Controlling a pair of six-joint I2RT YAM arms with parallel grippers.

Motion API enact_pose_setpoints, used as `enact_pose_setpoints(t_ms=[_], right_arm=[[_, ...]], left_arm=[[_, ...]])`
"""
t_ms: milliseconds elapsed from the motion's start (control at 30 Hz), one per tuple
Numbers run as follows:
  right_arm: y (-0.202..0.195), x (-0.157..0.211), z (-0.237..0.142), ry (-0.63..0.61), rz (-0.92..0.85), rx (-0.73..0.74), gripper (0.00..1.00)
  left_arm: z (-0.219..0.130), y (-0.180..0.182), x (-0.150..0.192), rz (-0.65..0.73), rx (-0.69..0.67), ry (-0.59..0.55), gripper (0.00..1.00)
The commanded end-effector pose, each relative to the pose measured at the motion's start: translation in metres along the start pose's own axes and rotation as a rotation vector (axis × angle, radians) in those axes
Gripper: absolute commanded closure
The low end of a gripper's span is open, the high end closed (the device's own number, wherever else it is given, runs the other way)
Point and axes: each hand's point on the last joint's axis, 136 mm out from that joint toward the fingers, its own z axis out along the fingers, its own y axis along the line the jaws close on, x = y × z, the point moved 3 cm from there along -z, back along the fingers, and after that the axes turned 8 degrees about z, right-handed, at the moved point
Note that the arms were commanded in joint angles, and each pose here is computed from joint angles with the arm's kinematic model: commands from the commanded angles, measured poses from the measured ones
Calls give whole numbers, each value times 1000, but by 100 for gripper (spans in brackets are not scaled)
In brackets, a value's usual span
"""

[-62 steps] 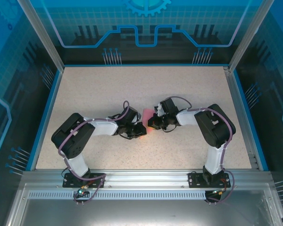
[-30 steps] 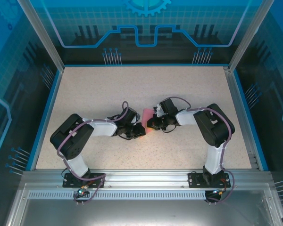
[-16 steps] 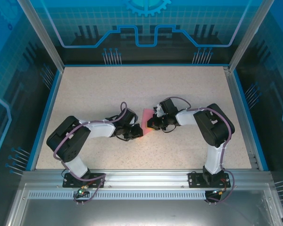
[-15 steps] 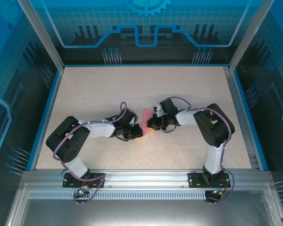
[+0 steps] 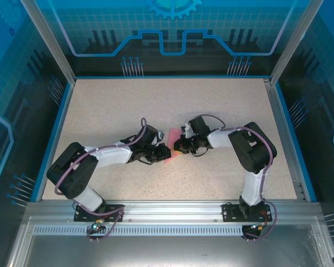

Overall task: Fold a paper plane with a square sheet of paper (pick it up from the middle)
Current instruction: Third fold the triangle at the center of the table.

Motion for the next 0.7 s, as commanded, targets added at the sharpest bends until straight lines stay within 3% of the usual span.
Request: enact_pose_setpoints(t_ms=[0, 200, 433, 667], right_arm=[[-29, -3, 6, -6, 53, 96, 100], [-30, -2, 5, -3, 55, 100, 100], [-31, -1, 4, -1, 52, 107, 100], [-35, -2, 3, 2, 54, 119, 100]], left_arm=[[10, -4, 4, -24, 28, 54, 84], [24, 10, 9, -52, -2, 92, 85], [20, 37, 15, -56, -153, 90, 87], [14, 48, 22, -109, -153, 94, 87]])
